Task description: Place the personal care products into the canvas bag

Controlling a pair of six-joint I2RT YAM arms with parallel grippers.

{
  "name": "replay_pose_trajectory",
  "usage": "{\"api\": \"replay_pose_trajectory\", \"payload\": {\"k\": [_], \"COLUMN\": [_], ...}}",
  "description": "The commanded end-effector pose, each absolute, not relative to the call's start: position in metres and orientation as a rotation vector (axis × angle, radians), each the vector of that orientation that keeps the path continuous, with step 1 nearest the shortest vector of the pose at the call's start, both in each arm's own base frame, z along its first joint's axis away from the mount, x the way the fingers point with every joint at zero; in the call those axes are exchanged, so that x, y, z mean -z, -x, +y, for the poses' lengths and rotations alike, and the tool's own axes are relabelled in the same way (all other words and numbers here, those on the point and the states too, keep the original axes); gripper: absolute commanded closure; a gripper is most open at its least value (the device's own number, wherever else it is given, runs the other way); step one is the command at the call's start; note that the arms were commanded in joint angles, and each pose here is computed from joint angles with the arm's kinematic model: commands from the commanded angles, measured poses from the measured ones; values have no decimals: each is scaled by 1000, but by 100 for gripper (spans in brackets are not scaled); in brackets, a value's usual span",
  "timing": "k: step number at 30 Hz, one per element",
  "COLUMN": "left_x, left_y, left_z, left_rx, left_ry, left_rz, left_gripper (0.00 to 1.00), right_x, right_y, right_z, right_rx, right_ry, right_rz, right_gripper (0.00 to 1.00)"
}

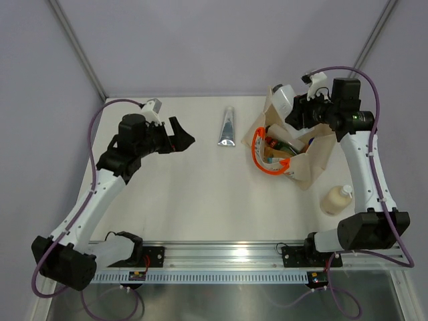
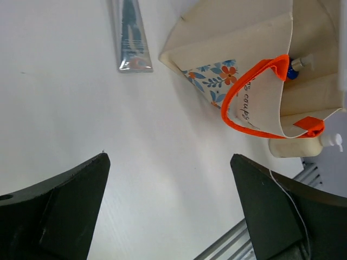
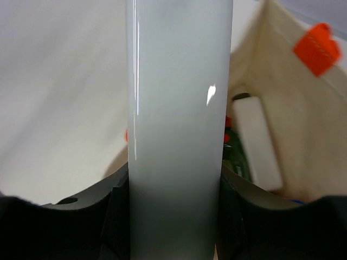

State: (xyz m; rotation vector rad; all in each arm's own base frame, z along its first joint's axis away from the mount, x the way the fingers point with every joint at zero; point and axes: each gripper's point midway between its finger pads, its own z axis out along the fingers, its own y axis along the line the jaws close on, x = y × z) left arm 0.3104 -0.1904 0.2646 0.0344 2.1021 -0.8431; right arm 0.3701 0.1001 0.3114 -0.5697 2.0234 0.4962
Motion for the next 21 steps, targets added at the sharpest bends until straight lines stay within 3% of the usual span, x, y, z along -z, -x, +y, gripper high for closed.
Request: {"api": "replay_pose_trajectory", "payload": {"k": [1,11,16,21], "left_x": [-278,-254,-264,-246], "left_y": [-304,-296,-309,-336], "left_z": [-158,-140,-165,-197], "left_rx": [679,595,719,847], "left_ry": [-68,-33,-113,-164], "left_rz": [2016,2017,1971,2025], "left_gripper": [1,1,1,1], "right_x": [-333,-270,-233,-214], "right_y": [-399,-405,-415,-430], "right_z": [65,17,7,9], "right_rx": [-221,1,19,-32], "right_ry": [635,628,669,701], "right_rz": [1897,2078,2231,2336], "right_gripper": [100,100,99,77]}}
